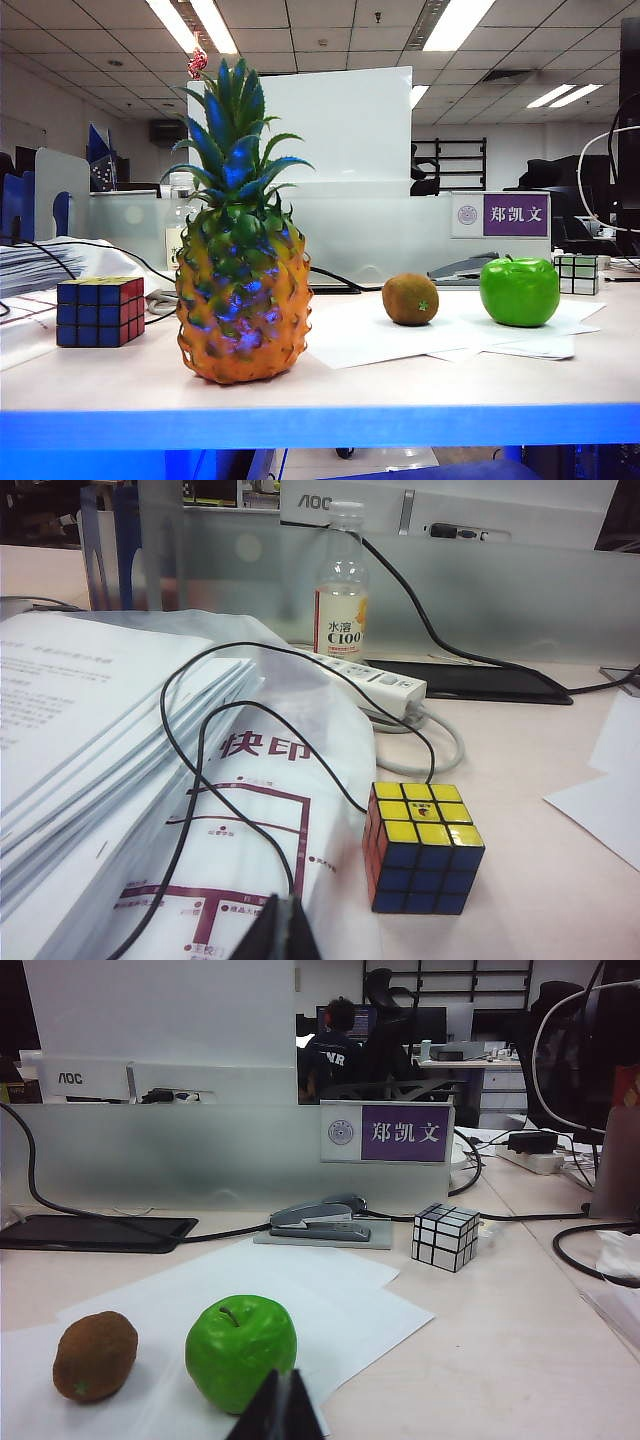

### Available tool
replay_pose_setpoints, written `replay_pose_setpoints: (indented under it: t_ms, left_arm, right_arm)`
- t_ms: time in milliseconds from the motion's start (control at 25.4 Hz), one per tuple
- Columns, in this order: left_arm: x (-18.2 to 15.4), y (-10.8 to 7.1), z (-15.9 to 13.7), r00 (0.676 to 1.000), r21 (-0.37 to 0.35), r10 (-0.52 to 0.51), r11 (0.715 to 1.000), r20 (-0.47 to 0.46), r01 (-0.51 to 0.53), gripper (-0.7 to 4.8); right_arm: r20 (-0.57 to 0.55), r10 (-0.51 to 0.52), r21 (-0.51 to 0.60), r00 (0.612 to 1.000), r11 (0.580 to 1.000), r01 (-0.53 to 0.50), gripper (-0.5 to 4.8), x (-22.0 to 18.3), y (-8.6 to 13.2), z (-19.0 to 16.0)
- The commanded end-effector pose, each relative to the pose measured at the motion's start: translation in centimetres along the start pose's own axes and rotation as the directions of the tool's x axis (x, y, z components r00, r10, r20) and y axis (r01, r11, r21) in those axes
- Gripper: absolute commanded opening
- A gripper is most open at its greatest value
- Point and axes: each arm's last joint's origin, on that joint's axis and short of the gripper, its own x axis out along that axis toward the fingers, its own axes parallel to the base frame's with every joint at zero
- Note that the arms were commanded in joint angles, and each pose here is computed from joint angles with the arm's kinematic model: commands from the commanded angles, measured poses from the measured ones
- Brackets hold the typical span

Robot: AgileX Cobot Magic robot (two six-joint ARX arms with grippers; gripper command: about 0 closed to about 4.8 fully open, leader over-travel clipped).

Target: Arrange all the fruits from large to small from left to right in a row.

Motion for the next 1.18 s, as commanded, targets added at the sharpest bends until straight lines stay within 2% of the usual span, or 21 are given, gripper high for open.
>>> replay_pose_setpoints:
  t_ms: [39,394,512,591,630,670,709,749,788,867,906,985,1064,1103,1182]
  left_arm:
    - [0.0,0.0,0.2,1.000,0.004,-0.006,1.000,0.016,0.006,-0.04]
    - [0.0,0.0,0.2,1.000,0.004,-0.006,1.000,0.015,0.006,-0.04]
    - [0.0,0.0,0.2,1.000,-0.023,-0.007,1.000,0.016,0.008,-0.04]
    - [0.0,0.0,0.2,1.000,-0.078,-0.008,0.997,0.016,0.009,-0.04]
    - [0.0,-0.1,0.2,1.000,-0.135,-0.012,0.991,0.016,0.014,-0.04]
    - [0.0,-0.1,0.2,0.999,-0.223,-0.029,0.974,0.015,0.031,-0.04]
    - [0.0,-0.2,0.1,0.999,-0.306,-0.053,0.950,0.012,0.054,-0.04]
    - [0.0,-0.3,0.1,0.996,-0.394,-0.089,0.915,0.006,0.084,-0.04]
    - [0.0,-0.4,0.1,0.989,-0.484,-0.147,0.865,0.002,0.129,-0.04]
    - [-0.1,-0.7,0.3,0.971,-0.566,-0.239,0.798,0.019,0.207,-0.05]
    - [-0.2,-1.0,0.6,0.946,-0.577,-0.321,0.765,0.046,0.287,-0.05]
    - [-0.5,-1.4,1.4,0.872,-0.541,-0.478,0.707,0.109,0.455,-0.05]
    - [-1.0,-1.9,2.3,0.758,-0.474,-0.628,0.620,0.178,0.625,-0.05]
    - [-1.3,-2.1,2.9,0.697,-0.452,-0.687,0.564,0.208,0.691,-0.05]
    - [-1.8,-2.4,3.7,0.609,-0.429,-0.756,0.479,0.243,0.766,-0.05]
  right_arm:
    - [0.007,0.001,0.002,1.000,1.000,-0.001,-0.06,0.0,0.0,-0.1]
    - [0.007,0.001,0.002,1.000,1.000,-0.001,-0.06,0.0,0.0,-0.1]
    - [0.008,0.002,0.004,1.000,1.000,-0.002,-0.06,0.0,0.0,-0.1]
    - [0.009,0.023,0.030,1.000,0.999,-0.023,-0.06,0.0,0.1,-0.1]
    - [0.011,0.048,0.080,0.999,0.996,-0.049,-0.06,0.0,0.1,-0.1]
    - [0.014,0.074,0.133,0.997,0.988,-0.075,-0.06,0.0,0.2,0.0]
    - [0.019,0.113,0.201,0.993,0.973,-0.114,-0.06,0.0,0.3,0.0]
    - [0.023,0.148,0.257,0.989,0.955,-0.149,-0.06,0.0,0.4,0.1]
    - [0.032,0.187,0.328,0.982,0.926,-0.187,-0.06,0.0,0.6,0.2]
    - [0.056,0.223,0.439,0.973,0.870,-0.224,-0.06,-0.1,0.7,0.4]
    - [0.070,0.219,0.505,0.973,0.834,-0.224,-0.06,-0.1,0.7,0.5]
    - [0.084,0.220,0.580,0.972,0.783,-0.227,-0.06,-0.1,0.7,0.7]
    - [0.095,0.251,0.582,0.963,0.771,-0.258,-0.06,-0.1,0.8,0.8]
    - [0.094,0.267,0.581,0.959,0.768,-0.270,-0.06,-0.1,0.8,0.8]
    - [0.085,0.271,0.583,0.959,0.767,-0.269,-0.06,-0.1,0.8,0.7]
